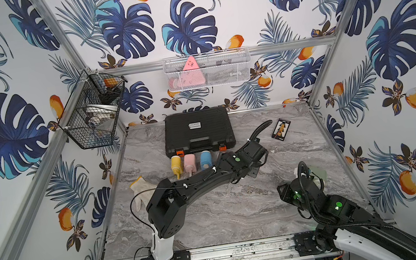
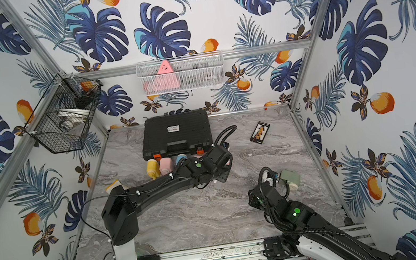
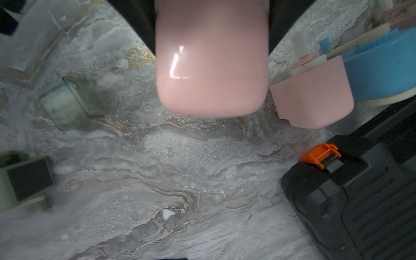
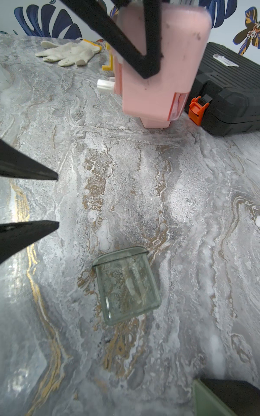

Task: Put the tray back into the pencil sharpener
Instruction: Place the pencil sharpener at the center of the board.

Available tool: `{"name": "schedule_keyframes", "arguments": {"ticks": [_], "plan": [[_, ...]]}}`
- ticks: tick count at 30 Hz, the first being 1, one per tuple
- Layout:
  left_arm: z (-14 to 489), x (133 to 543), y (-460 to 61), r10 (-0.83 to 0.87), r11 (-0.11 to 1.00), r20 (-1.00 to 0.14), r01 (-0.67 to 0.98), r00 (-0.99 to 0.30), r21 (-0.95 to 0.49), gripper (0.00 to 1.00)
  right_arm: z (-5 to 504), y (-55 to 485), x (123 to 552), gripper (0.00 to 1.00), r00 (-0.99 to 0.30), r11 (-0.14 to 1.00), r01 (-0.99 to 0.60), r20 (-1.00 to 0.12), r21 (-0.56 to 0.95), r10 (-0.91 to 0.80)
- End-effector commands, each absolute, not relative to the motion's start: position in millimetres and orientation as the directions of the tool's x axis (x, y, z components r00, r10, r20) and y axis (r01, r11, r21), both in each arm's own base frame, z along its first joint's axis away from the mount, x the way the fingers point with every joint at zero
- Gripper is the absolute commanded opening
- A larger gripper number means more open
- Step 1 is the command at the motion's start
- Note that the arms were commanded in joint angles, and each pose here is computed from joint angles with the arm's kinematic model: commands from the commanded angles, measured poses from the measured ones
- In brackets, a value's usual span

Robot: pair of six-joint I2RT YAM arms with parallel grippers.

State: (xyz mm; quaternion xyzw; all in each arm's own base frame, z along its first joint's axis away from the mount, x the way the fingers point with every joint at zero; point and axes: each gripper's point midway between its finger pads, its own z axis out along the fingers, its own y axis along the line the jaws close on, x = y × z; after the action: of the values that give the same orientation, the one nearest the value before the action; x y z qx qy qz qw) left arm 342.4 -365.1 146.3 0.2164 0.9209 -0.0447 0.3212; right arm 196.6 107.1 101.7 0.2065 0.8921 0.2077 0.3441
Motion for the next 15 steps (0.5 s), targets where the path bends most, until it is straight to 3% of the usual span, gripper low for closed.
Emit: {"name": "schedule_keyframes", "arguments": {"ticks": [1, 15], "plan": [[148, 355, -350, 0.271, 0.956, -0.625, 0.279, -0.732, 0.088, 0.00, 101, 103, 196, 0.33, -0.672, 0.831, 0.242, -0.531, 0.501, 0.516], [109, 384, -362, 0.280, 0.960, -0.583, 0.230, -0.762, 0.160, 0.00, 103, 106, 199, 0.33, -0.675, 0.836, 0.232, -0.537, 0.497, 0.506]]}}
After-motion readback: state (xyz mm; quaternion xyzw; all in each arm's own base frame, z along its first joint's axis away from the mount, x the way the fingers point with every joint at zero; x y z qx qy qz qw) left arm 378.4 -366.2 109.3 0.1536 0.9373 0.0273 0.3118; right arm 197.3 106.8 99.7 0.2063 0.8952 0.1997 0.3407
